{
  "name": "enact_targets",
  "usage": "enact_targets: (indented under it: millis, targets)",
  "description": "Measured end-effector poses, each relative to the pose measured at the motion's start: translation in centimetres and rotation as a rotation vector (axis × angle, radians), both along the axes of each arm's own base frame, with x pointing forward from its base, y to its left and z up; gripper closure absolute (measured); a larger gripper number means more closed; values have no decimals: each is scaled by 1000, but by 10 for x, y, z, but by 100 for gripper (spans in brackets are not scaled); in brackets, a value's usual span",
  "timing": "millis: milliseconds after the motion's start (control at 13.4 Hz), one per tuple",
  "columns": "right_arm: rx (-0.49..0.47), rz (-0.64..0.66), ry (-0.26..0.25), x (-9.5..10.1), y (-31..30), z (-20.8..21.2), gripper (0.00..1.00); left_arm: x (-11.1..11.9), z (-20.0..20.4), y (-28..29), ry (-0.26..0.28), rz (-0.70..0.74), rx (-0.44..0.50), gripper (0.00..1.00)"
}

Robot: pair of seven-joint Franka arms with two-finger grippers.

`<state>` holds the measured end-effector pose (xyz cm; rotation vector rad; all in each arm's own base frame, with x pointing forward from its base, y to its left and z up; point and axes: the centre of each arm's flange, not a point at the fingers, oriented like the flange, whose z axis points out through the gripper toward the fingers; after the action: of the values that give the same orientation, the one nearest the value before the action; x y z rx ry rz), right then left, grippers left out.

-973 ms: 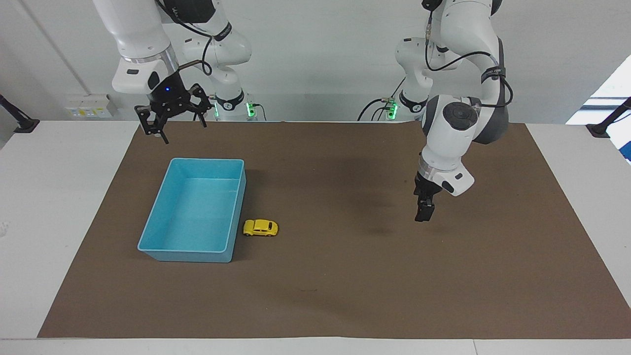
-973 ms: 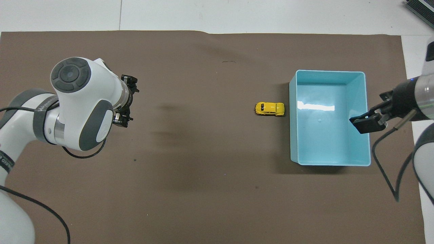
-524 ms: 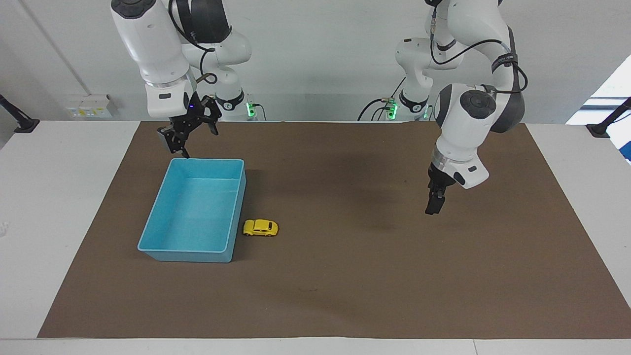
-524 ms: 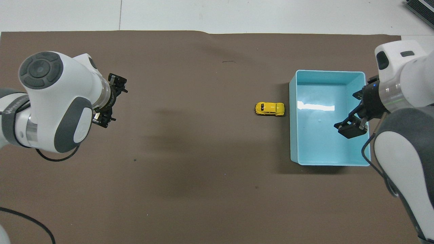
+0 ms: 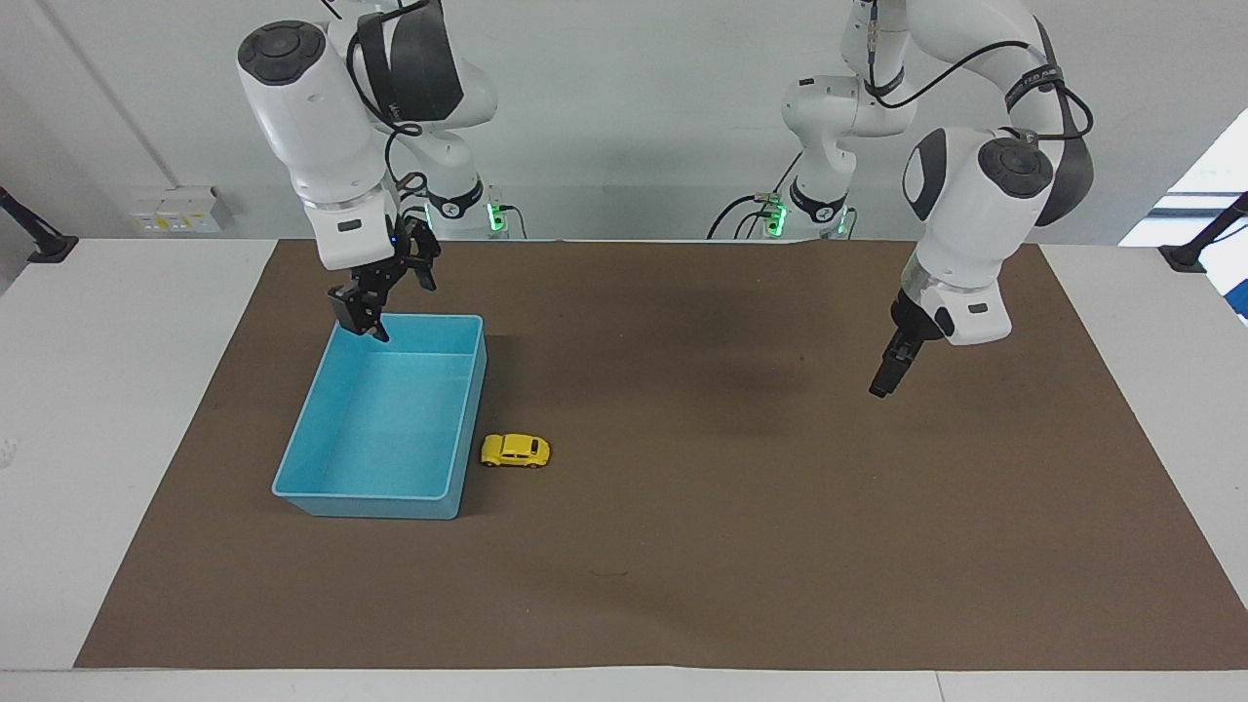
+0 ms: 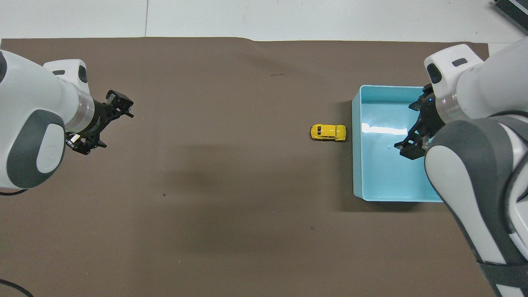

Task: Wind up and store yellow beetle car
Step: 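Lower the right gripper onto the car while the left gripper withdraws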

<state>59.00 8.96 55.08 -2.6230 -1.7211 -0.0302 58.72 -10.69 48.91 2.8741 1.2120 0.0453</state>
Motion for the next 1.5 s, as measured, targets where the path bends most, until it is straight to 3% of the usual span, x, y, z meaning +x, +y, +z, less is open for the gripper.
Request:
enact_targets:
  millis: [150, 898, 1197, 1496]
  targets:
    - [-2, 47, 6, 7, 4, -14, 0, 0, 6, 0, 0, -69, 3, 0]
    - [1, 237, -39, 34, 66, -79, 0, -6, 27, 26, 20, -713, 24, 0]
    - [-1, 305, -55, 42, 67, -110, 0, -14, 45, 27, 6, -781, 32, 0]
    - [-1, 318, -78, 51, 73, -144, 0, -32, 91, 27, 3, -800, 38, 0]
